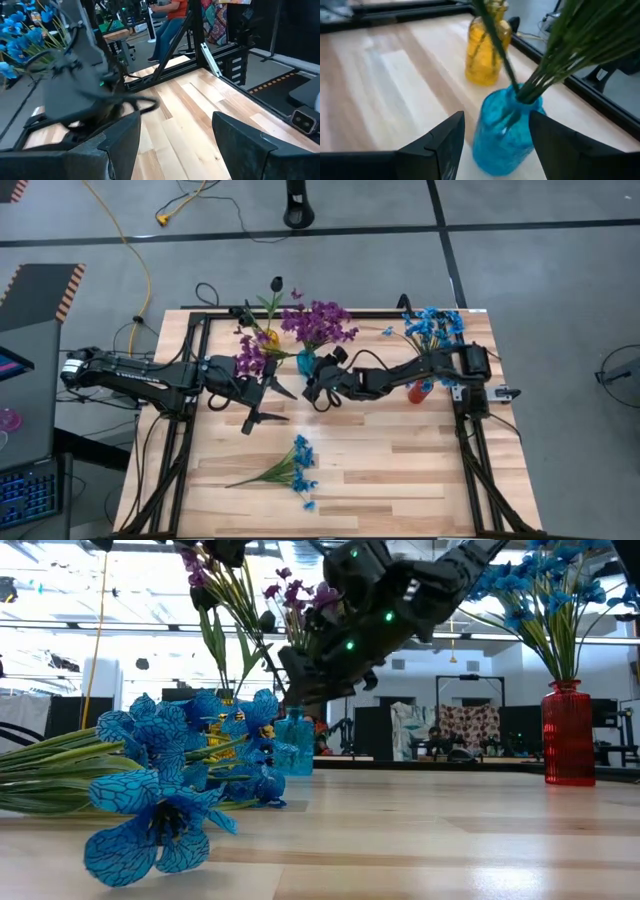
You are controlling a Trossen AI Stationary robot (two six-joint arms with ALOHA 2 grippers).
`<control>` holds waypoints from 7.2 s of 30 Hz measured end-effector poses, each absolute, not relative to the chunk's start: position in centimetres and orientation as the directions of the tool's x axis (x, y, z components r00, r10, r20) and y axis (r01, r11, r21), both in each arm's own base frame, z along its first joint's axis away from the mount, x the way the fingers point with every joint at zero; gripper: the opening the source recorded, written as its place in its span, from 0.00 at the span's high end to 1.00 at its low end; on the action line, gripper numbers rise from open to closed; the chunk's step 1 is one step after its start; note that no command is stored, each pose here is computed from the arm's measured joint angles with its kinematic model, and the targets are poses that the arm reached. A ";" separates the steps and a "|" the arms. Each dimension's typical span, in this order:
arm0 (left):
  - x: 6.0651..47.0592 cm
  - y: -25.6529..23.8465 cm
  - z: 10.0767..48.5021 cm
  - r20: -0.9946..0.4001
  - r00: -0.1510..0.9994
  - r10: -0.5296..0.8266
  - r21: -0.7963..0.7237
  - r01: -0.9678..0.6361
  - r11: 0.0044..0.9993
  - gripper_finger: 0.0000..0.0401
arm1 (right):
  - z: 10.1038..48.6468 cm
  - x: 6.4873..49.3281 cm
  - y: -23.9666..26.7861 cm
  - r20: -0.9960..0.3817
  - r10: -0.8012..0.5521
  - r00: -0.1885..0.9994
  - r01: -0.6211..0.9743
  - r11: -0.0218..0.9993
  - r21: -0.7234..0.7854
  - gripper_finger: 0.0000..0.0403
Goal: Sort flowers into vase by color
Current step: Put the violet flower into the blue vase
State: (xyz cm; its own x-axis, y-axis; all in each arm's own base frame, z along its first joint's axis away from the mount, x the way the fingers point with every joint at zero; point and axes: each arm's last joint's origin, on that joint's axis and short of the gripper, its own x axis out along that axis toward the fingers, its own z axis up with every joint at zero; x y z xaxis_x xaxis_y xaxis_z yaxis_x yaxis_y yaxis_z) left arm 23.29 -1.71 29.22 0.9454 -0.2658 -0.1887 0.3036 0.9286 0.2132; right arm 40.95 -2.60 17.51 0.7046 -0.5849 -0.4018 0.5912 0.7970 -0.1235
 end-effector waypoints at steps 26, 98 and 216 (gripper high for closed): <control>23.3 -1.7 29.4 -0.172 0.950 -0.262 0.156 0.289 0.945 0.41 | 22.2 39.4 10.1 -0.194 -0.420 0.886 0.339 0.875 -0.345 0.38; 23.4 -1.7 31.1 -0.005 0.964 -0.265 0.046 0.265 0.963 0.41 | 23.3 46.6 4.8 0.399 -0.323 0.858 0.408 0.901 -0.147 0.50; 22.7 -1.8 32.1 0.065 0.953 -0.296 -0.021 0.298 0.954 0.41 | 24.4 47.2 5.7 0.371 -0.375 0.850 0.446 0.886 -0.125 0.79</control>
